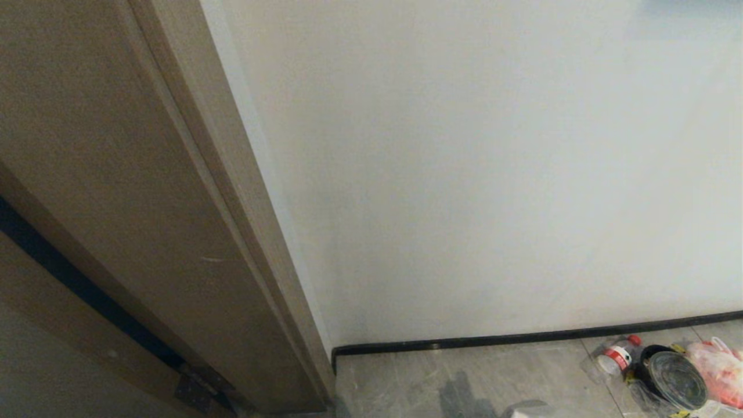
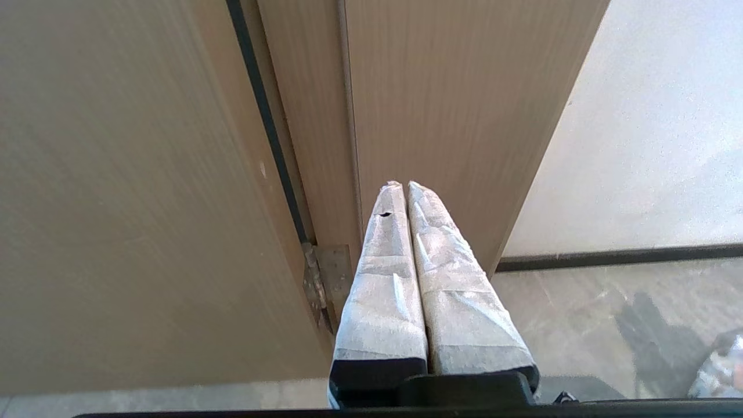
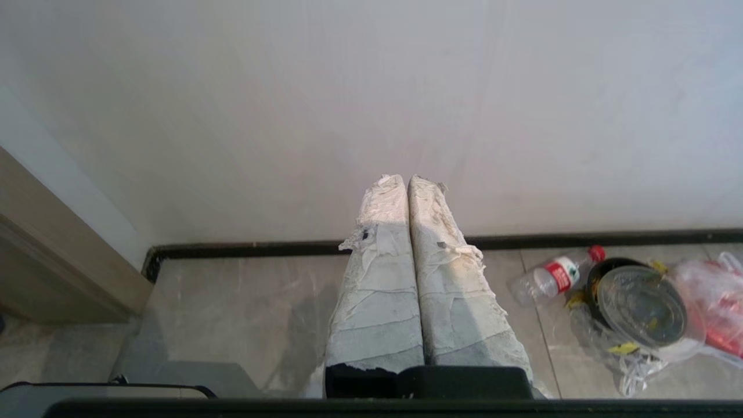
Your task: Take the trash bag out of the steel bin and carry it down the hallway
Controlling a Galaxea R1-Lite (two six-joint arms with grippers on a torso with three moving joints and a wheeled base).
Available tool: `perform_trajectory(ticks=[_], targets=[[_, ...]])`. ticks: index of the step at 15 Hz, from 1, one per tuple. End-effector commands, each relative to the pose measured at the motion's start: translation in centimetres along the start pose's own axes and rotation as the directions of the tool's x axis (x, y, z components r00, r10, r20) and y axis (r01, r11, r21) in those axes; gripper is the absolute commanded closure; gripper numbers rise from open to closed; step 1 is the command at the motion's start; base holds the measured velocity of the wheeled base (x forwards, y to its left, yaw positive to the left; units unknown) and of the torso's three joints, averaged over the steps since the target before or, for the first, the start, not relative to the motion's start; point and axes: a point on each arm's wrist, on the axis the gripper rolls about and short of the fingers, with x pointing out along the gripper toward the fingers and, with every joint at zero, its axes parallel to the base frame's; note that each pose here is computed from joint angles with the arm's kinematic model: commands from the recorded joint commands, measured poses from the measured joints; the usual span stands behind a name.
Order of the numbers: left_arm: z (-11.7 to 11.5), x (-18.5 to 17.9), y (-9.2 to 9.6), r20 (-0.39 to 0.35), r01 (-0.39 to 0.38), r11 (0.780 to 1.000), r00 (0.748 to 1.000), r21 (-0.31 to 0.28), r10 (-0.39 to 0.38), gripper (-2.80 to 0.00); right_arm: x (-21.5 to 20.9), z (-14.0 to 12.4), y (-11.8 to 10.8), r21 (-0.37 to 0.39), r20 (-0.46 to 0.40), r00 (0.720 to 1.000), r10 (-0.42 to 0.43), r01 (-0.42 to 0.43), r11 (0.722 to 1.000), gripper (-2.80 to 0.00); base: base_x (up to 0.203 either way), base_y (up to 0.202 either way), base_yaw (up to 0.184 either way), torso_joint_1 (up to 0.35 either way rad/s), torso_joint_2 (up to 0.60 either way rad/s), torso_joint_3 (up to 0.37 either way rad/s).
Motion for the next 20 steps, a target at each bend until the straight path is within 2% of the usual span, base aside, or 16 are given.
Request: perform_trajectory(ticks=[1,5,20], targets=[[-0.04,0.0,0.0,0.0,-0.001,1.0,1.0,0.0,0.001,0.0,0.03,0.0,0.0,-0.001,0.0,1.0,0.002,-0.002,1.0,0.0,0.0,0.0,0.0,0.002,0.0,0.201],[0.0,0.0,0.0,0.0,-0.001,1.0,1.0,0.0,0.001,0.0,0.01,0.02,0.0,0.0,0.0,1.0,0.001,-0.001,1.0,0.0,0.0,0.0,0.0,0.002,0.0,0.147],[-0.04,0.01,0.0,-0.002,-0.001,1.0,1.0,0.001,0.001,0.0,0.01,0.04,-0.01,0.002,0.001,1.0,-0.001,0.001,1.0,0.0,0.0,0.0,0.0,0.001,0.0,0.025]])
